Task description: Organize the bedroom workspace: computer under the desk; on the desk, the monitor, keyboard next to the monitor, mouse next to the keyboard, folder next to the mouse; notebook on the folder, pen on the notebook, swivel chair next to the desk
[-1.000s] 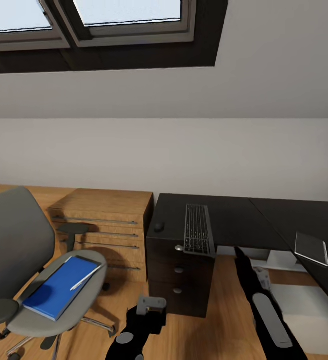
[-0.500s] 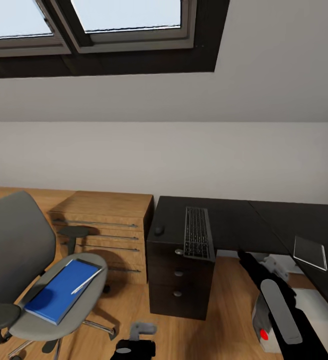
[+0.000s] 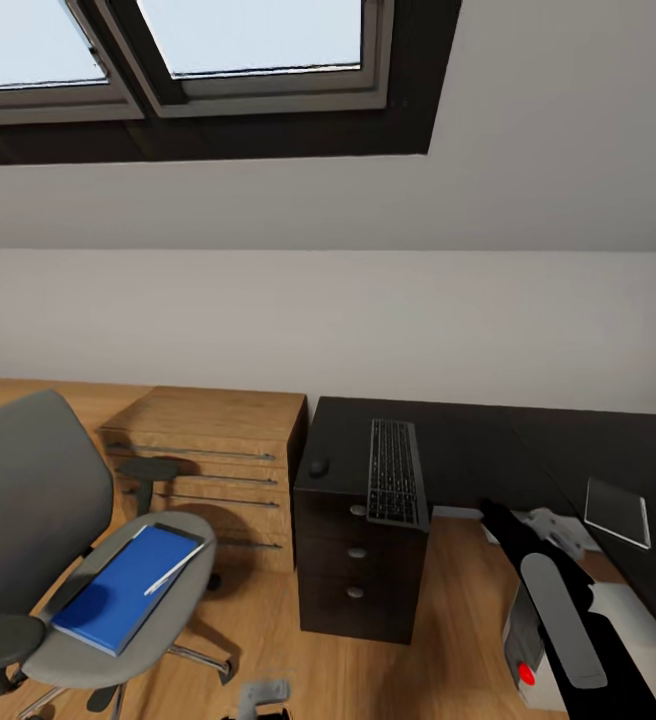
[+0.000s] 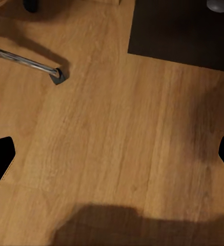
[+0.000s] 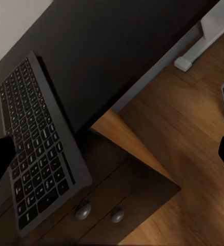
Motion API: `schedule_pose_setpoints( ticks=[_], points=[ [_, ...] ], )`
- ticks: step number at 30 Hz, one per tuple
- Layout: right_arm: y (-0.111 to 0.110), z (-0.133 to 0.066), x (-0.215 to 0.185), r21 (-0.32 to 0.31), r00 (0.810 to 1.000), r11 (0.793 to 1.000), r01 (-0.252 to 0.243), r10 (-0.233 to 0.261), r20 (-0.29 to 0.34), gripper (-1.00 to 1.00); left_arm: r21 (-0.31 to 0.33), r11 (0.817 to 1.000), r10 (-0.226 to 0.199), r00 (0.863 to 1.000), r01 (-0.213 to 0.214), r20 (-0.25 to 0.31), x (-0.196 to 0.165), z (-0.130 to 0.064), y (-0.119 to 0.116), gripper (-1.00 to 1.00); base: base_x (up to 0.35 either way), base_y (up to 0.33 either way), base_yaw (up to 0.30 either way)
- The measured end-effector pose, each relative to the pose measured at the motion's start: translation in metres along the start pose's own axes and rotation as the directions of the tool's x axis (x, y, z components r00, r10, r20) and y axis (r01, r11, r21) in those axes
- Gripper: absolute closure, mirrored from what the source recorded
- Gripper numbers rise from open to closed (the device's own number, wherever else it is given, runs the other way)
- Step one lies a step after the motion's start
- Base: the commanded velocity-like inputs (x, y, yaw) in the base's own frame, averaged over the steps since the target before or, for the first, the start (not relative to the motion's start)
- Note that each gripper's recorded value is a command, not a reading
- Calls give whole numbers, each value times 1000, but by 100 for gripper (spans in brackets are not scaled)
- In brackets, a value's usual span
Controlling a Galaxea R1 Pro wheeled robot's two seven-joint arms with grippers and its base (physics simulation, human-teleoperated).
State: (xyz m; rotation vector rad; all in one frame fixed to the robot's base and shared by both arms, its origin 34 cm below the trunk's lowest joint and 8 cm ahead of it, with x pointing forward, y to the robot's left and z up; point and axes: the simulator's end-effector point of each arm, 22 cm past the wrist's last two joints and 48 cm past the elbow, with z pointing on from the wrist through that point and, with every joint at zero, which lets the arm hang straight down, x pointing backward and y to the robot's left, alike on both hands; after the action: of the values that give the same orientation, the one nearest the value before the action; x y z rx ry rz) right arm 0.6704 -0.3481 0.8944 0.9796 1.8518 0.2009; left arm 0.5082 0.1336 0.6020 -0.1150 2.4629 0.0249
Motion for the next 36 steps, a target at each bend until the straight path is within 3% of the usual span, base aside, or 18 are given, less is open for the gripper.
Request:
schedule_pose_setpoints(
  ticks=[10, 16, 24, 25, 26, 28, 29, 36],
  points=[
    [16, -9, -7, -13, 999, 999, 36, -36, 6, -100, -43, 999, -26, 994, 31, 102, -12, -8, 26, -100, 0, 0, 0],
    [22, -13, -11, -14, 999, 999, 44, -44, 6, -100, -74, 997, -10, 996, 17, 90, -2, -12, 46, -100, 0, 0, 0],
    [25, -16, -15, -13, 999, 999, 46, -46, 5, -100, -81, 997, -8, 996, 16, 90, -3, -16, 49, -100, 0, 0, -9],
    [25, -16, -15, -12, 999, 999, 47, -47, 5, -100, -87, 996, -23, 990, 36, 138, -8, -17, 53, -100, 0, 0, -134],
    [25, -16, -15, -11, 999, 999, 47, -47, 5, -100, -90, 995, -25, 989, 38, 145, -7, -17, 55, -100, 0, 0, -158],
    [24, -16, -15, -11, 999, 999, 47, -47, 6, -100, -95, 995, -23, 990, 37, 143, -2, -17, 57, -100, 0, 0, -225],
    [26, -17, -14, -11, 998, 998, 60, -59, 10, -100, -124, 992, -8, 995, 21, 100, 29, -17, 72, -100, 0, 0, -263],
    [32, -18, -11, -16, 995, 995, 98, -98, 19, -100, -138, 990, -10, 991, 29, 135, 32, -19, 80, -100, 0, 0, -270]
  ],
)
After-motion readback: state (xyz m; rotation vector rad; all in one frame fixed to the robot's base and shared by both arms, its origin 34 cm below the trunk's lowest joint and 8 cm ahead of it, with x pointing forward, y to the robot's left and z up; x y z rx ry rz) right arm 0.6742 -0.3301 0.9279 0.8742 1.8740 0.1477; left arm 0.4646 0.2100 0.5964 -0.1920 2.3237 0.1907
